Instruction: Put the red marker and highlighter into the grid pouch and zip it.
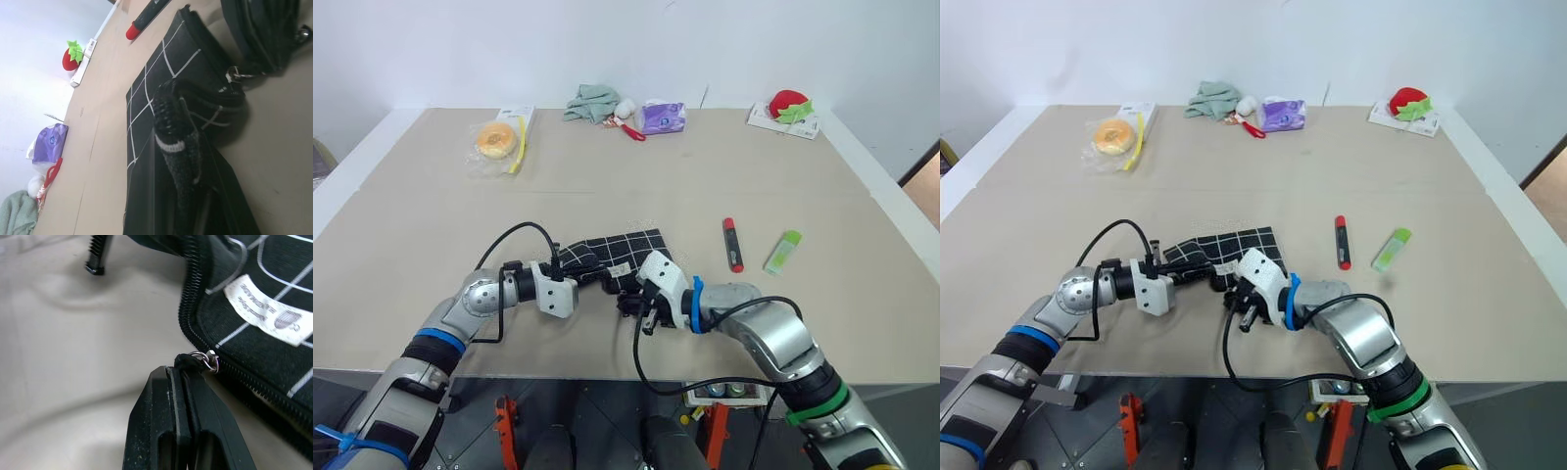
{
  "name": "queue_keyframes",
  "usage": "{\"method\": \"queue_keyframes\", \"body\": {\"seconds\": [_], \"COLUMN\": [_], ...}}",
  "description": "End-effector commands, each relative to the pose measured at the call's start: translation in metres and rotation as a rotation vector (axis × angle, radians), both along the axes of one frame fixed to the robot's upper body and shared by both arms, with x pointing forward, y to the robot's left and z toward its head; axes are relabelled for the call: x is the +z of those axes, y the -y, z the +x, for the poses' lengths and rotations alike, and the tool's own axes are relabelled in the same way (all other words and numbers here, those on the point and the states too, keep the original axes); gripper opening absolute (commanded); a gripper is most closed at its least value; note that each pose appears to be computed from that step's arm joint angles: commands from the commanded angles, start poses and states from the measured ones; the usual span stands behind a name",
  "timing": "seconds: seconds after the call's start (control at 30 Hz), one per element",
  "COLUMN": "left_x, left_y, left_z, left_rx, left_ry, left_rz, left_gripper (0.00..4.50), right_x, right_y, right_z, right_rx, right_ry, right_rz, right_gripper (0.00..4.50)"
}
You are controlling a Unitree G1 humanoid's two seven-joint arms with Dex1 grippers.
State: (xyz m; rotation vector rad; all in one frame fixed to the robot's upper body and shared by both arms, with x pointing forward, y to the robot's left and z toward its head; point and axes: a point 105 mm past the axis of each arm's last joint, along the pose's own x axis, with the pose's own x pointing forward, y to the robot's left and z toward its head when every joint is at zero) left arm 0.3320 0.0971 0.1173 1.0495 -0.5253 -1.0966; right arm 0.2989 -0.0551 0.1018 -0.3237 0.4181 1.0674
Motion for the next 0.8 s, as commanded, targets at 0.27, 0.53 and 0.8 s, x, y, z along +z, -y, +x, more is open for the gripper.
{"method": "queue_keyframes", "body": {"seconds": [0.27,0.53,0.8], "left_x": [0.005,-0.009,0.006], "left_y": [-0.003,-0.003,0.008], "left_z": [0.0,-0.003,-0.001], "left_rx": [0.012,-0.001,0.009], "left_ry": [0.014,-0.009,-0.028], "left_rz": [-0.027,0.037,-0.071], "left_gripper": [0.0,0.0,0.0], "right_x": [0.024,0.023,0.029], "right_y": [0.01,0.019,-0.014], "right_z": [0.003,0.005,-0.029], "right_rx": [-0.024,-0.046,0.132], "right_ry": [0.018,0.02,-0.01], "right_rz": [0.124,0.112,0.171], "right_gripper": [0.2,0.2,0.2]}}
